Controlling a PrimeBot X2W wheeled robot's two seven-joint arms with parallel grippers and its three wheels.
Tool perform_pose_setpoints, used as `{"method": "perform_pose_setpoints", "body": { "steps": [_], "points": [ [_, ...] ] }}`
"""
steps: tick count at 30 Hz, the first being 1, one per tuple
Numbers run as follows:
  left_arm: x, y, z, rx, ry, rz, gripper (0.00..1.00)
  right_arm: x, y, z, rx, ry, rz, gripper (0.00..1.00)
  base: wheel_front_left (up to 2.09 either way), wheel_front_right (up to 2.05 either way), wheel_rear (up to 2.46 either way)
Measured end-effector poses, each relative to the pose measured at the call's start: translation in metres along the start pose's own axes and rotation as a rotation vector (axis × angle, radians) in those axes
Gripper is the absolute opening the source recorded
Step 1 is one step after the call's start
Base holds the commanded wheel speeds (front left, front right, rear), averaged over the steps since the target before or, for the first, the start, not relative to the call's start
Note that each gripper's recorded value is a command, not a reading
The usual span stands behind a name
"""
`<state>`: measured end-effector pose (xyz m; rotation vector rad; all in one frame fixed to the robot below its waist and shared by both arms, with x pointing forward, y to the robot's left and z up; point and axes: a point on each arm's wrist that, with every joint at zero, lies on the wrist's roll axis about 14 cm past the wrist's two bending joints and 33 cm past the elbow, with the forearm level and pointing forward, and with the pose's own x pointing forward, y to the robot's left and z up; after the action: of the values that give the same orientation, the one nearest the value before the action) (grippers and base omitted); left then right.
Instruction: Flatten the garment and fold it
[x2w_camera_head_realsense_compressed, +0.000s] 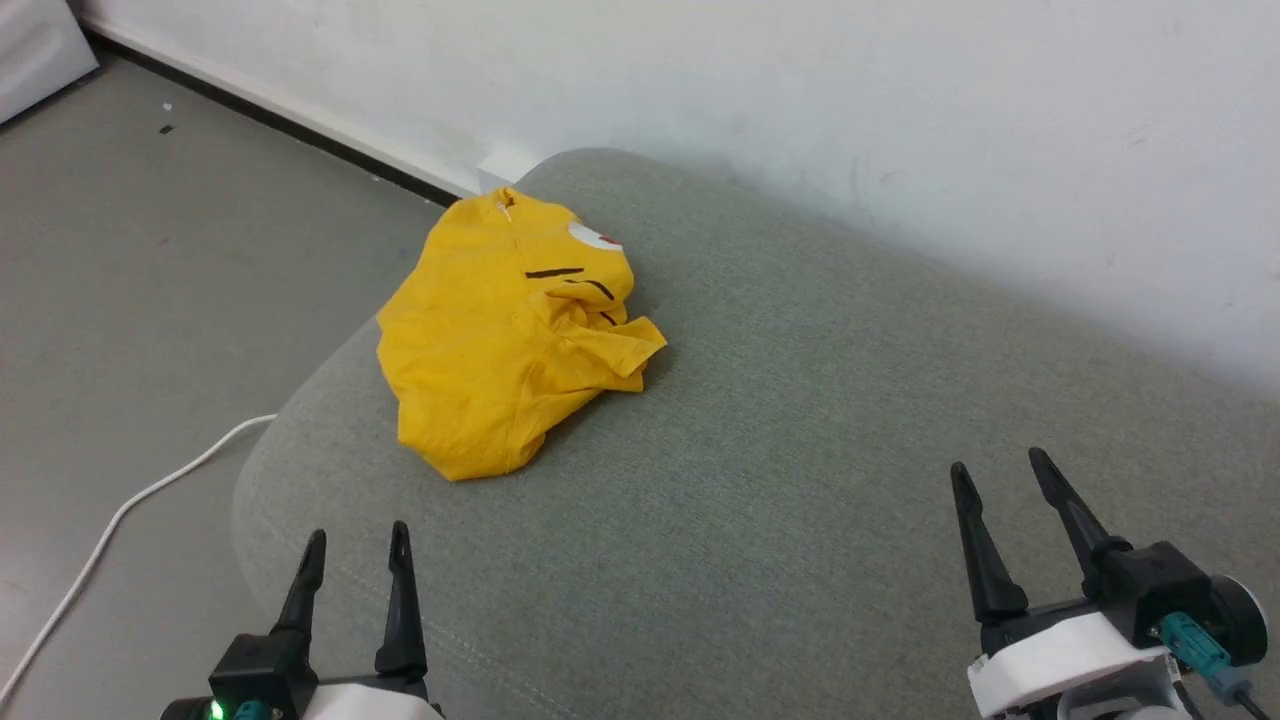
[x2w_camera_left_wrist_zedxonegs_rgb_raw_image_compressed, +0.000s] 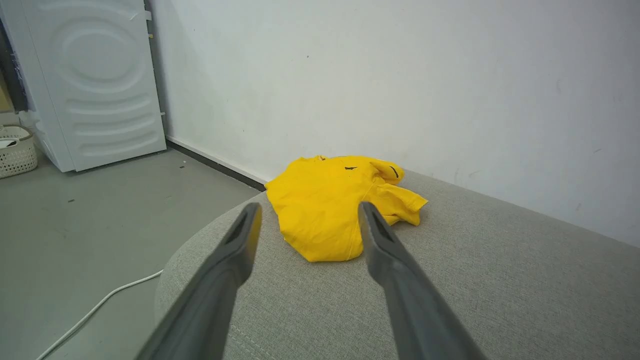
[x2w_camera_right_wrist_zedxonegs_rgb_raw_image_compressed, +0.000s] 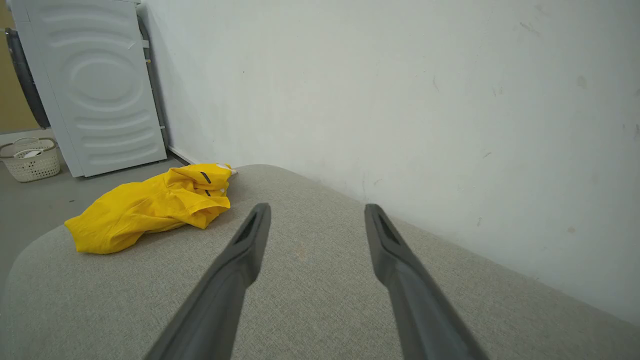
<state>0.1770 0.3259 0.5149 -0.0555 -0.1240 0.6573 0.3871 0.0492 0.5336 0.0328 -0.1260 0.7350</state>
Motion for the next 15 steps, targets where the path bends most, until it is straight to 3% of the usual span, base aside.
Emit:
{"method": "perform_pose_setpoints", "body": {
  "steps": [15],
  "points": [
    [-0.017, 0.021, -0.001, -0.018, -0.012, 0.077, 1.00, 0.007, 0.020, -0.001, 0.007, -0.012, 0.063, 1.00, 0.00, 0.00, 0.00]
  ]
}}
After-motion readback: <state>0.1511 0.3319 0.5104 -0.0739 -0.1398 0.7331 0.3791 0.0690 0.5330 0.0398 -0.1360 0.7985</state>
